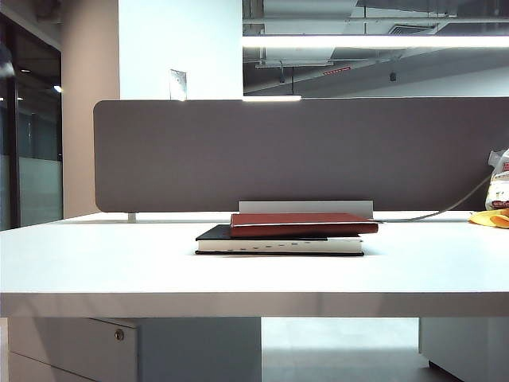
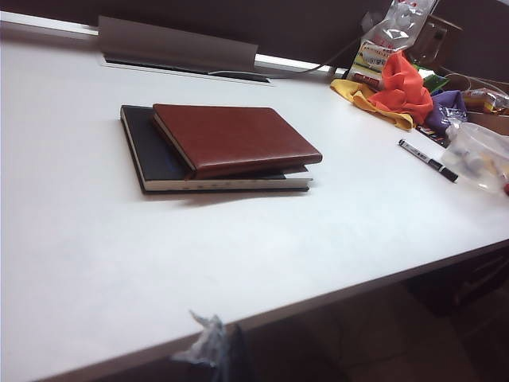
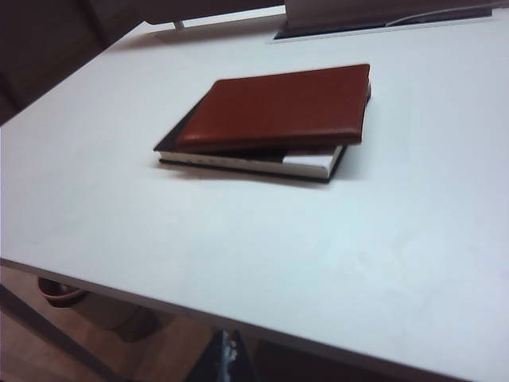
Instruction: Pick up the red book and place it on top of the black book.
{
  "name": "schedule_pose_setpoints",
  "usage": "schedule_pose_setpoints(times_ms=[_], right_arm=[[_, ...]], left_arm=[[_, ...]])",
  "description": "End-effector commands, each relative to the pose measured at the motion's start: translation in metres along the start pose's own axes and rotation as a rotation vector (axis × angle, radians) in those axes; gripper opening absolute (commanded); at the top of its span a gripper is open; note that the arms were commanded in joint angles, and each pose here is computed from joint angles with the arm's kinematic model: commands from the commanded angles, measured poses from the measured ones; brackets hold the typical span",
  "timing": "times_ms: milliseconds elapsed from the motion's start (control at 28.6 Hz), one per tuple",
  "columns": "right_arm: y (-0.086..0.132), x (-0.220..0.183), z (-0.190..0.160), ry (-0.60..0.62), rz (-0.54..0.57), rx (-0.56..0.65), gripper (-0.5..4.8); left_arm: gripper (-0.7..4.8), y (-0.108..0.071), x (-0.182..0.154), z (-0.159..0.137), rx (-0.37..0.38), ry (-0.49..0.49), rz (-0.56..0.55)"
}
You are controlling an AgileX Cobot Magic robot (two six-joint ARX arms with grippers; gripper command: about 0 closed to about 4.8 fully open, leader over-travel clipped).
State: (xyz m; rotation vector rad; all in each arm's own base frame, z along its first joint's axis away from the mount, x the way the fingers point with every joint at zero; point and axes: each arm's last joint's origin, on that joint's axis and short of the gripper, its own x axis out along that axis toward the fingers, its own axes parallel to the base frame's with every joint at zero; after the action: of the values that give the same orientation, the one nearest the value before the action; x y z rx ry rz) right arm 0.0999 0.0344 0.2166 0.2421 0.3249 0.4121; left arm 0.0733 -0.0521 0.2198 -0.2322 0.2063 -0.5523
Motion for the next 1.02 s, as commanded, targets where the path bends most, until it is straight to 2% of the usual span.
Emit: schedule_pose_setpoints(times_ms=[35, 315, 455, 560, 770, 945, 980, 1015], right_arm=[[-0.005, 0.007, -0.01, -0.044, -0.036, -0.024, -0.06], [-0.014, 0.018, -0.035, -0.054, -0.03, -0.07, -0.06], [-0.017, 0.02, -0.046, 0.012, -0.038, -0.062, -0.06], [-0.02, 0.022, -0.055, 0.046, -0.045, -0.114, -0.06], [-0.025, 0.025, -0.074, 0.075, -0.05, -0.117, -0.06], [-0.025, 0.026, -0.072, 0.05, -0.059, -0.128, -0.04], [-0.025, 0.026, -0.072, 0.053, -0.061, -0.116, 0.08], [-0.026, 0.025, -0.072, 0.057, -0.068, -0.121, 0.48]], left_arm=[[-0.06, 0.003, 0.007, -0.01, -0.004, -0.045, -0.008], [-0.06, 0.011, 0.017, -0.039, 0.024, 0.012, 0.009], [-0.06, 0.013, 0.02, -0.049, 0.056, 0.029, 0.014], [-0.06, 0.015, 0.022, -0.056, 0.055, 0.019, 0.01], [-0.06, 0.016, 0.024, -0.059, 0.081, -0.013, 0.004], [-0.06, 0.016, 0.024, -0.06, 0.092, -0.005, 0.005], [-0.06, 0.017, 0.024, -0.06, 0.095, -0.001, 0.006], [-0.06, 0.017, 0.024, -0.061, 0.095, 0.007, 0.008]])
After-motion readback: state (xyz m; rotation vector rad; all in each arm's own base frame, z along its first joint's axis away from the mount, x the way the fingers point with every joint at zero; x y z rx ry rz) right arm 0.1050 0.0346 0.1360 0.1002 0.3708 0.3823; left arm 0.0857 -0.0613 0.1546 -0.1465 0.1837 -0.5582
